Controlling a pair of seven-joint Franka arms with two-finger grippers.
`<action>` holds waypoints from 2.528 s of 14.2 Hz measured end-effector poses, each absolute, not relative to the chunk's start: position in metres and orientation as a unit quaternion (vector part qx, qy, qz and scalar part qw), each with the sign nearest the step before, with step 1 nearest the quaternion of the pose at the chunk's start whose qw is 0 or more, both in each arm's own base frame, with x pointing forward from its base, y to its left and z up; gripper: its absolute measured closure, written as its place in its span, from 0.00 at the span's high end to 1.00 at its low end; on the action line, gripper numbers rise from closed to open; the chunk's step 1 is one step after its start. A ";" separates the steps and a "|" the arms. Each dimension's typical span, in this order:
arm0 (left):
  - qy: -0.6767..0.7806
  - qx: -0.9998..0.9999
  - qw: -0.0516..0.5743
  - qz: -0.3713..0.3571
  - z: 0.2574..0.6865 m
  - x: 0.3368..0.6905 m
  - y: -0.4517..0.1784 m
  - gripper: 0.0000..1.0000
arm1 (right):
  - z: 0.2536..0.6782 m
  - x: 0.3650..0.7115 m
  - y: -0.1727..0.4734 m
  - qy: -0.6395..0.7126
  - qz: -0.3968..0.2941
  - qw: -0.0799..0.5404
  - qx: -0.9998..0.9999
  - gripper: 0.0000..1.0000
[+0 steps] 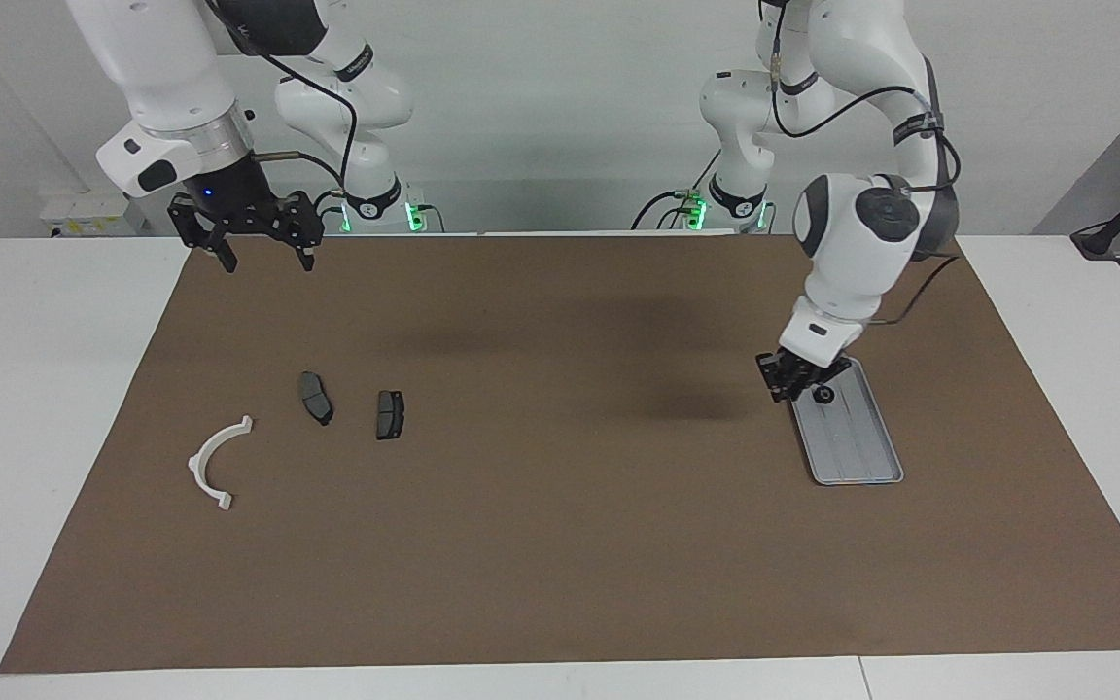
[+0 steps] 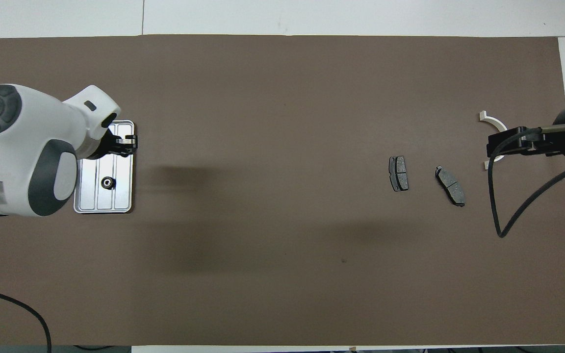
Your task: Pick bearing gear from pile to tray
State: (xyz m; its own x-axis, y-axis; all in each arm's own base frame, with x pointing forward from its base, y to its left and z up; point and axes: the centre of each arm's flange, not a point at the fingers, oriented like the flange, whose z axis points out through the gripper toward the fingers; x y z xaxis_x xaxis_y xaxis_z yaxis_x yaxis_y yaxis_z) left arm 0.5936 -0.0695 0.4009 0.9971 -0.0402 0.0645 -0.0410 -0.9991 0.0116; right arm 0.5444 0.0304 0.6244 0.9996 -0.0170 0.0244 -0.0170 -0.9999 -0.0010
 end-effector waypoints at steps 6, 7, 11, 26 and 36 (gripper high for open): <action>-0.057 0.998 0.002 0.029 0.370 0.601 -0.011 0.24 | 0.624 0.544 0.031 0.008 -0.012 0.000 -1.000 1.00; -0.059 0.998 0.003 0.029 0.361 0.602 -0.014 0.24 | 0.624 0.544 0.031 0.008 -0.012 0.000 -1.000 1.00; -0.064 0.997 0.004 0.030 0.333 0.605 -0.020 0.24 | 0.624 0.544 0.032 0.007 -0.012 0.000 -1.000 1.00; -0.061 0.997 0.002 0.041 0.302 0.602 -0.016 0.24 | 0.624 0.545 0.027 0.012 -0.012 0.000 -1.000 1.00; -0.061 0.997 0.002 0.042 0.301 0.601 -0.016 0.24 | 0.624 0.545 0.027 0.012 -0.012 0.000 -1.000 1.00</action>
